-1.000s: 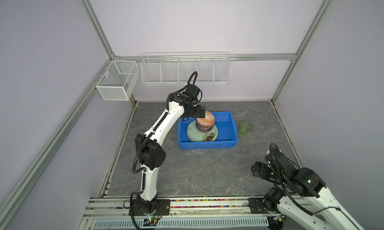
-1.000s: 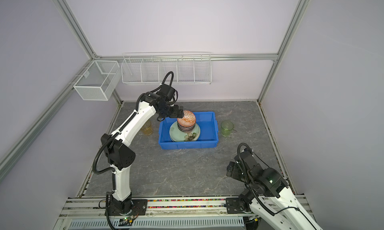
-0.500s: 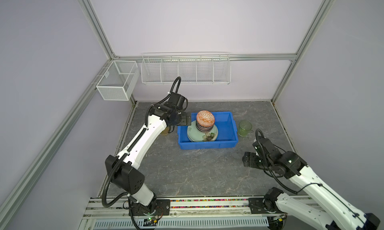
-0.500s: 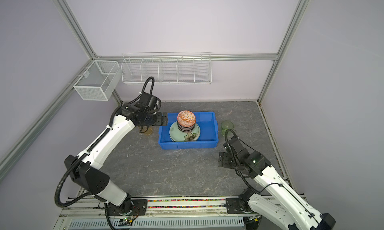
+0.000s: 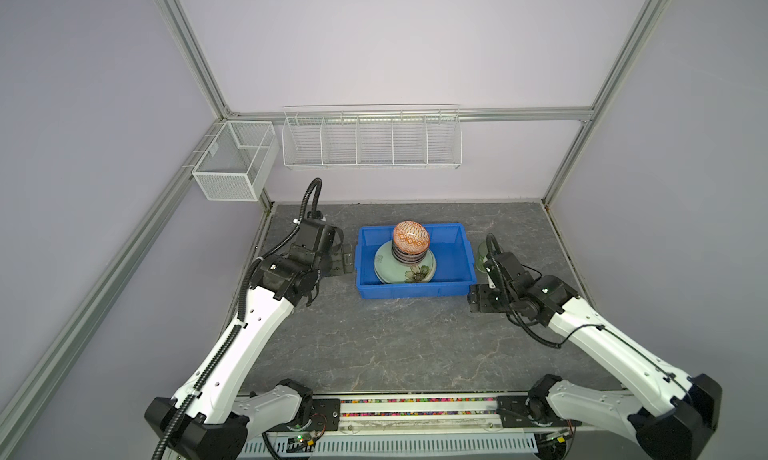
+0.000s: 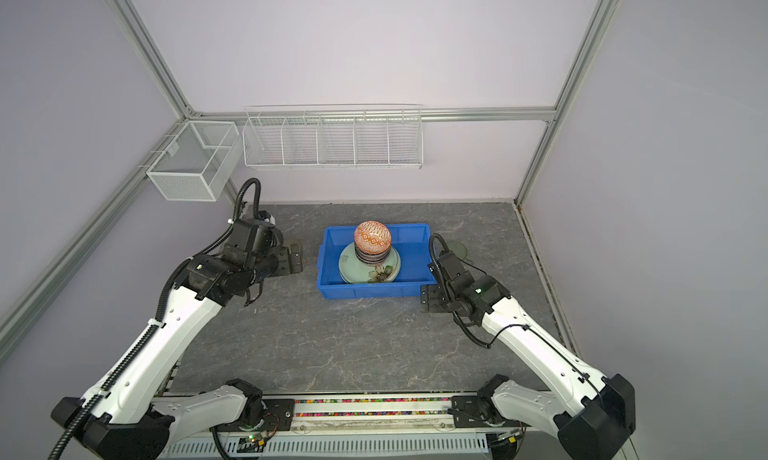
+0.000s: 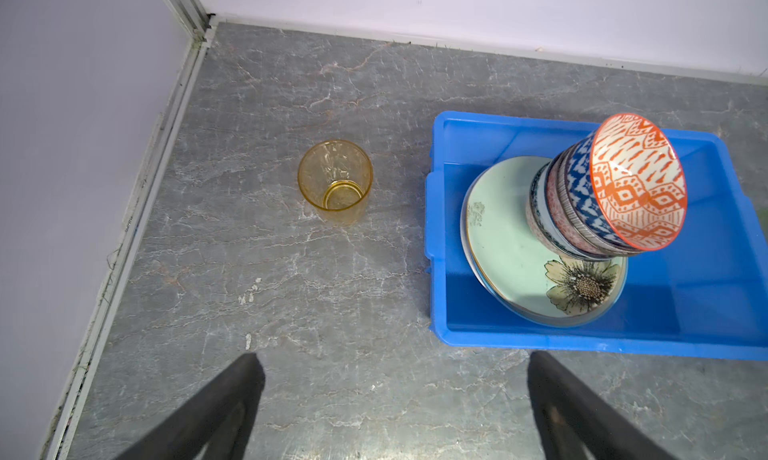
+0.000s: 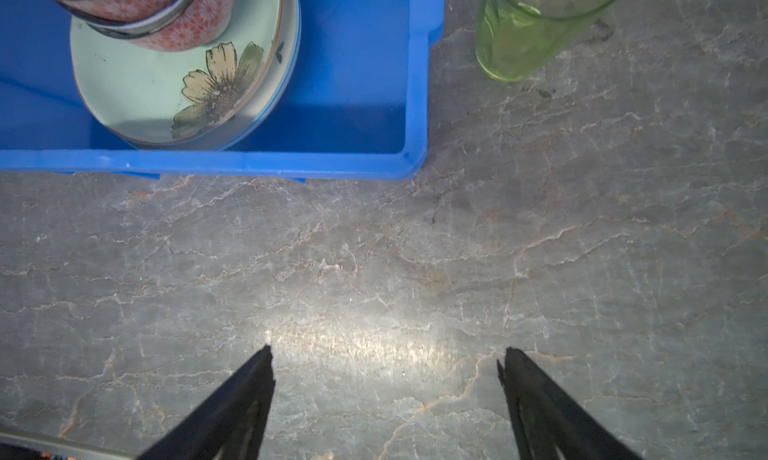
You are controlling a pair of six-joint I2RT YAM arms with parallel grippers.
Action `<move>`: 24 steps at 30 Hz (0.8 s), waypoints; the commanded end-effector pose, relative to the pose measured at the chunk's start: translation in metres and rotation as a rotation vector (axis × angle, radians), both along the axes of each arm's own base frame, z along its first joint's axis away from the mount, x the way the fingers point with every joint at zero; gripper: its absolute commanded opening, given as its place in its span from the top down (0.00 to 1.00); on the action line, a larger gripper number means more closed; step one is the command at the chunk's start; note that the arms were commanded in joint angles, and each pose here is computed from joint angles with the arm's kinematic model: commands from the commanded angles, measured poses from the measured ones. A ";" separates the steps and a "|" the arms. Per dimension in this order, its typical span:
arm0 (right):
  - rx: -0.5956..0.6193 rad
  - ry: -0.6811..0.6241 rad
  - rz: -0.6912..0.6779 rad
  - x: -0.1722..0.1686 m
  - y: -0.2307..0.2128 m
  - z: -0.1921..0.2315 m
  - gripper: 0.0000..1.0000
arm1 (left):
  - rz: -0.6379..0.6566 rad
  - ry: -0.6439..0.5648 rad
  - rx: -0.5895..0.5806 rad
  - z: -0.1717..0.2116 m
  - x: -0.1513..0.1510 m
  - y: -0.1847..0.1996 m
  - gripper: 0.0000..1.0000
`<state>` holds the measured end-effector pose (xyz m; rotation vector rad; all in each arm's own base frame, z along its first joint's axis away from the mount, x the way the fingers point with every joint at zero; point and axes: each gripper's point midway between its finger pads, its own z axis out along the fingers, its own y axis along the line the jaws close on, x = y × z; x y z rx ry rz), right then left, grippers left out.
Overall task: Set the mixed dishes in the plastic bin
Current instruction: 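Move the right gripper over the green glass cup beside the bin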
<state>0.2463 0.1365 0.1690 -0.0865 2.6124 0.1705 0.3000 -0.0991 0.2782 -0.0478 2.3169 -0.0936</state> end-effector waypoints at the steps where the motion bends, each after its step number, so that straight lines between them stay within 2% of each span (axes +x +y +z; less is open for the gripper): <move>1: -0.027 -0.091 0.055 0.025 0.007 0.012 0.12 | 0.010 -0.092 0.007 0.003 0.008 0.004 0.01; 6: -0.050 -0.153 0.035 0.050 0.002 0.011 0.12 | 0.041 -0.217 0.032 -0.001 0.015 0.014 0.01; 8: -0.049 -0.175 0.030 0.059 -0.001 0.012 0.11 | 0.007 -0.285 0.084 -0.002 0.017 0.016 0.01; 10: -0.047 -0.186 0.030 0.067 -0.005 0.009 0.12 | 0.044 -0.328 0.128 -0.002 0.020 0.025 0.01; 13: -0.051 -0.200 0.012 0.076 -0.016 0.006 0.12 | 0.049 -0.339 0.201 -0.011 0.023 0.031 0.01; 16: -0.061 -0.203 -0.015 0.084 -0.031 0.003 0.11 | 0.058 -0.330 0.224 -0.020 0.028 0.033 0.01; 24: -0.038 -0.170 -0.064 0.095 -0.057 -0.002 0.11 | 0.149 -0.264 0.139 -0.029 0.033 0.047 0.02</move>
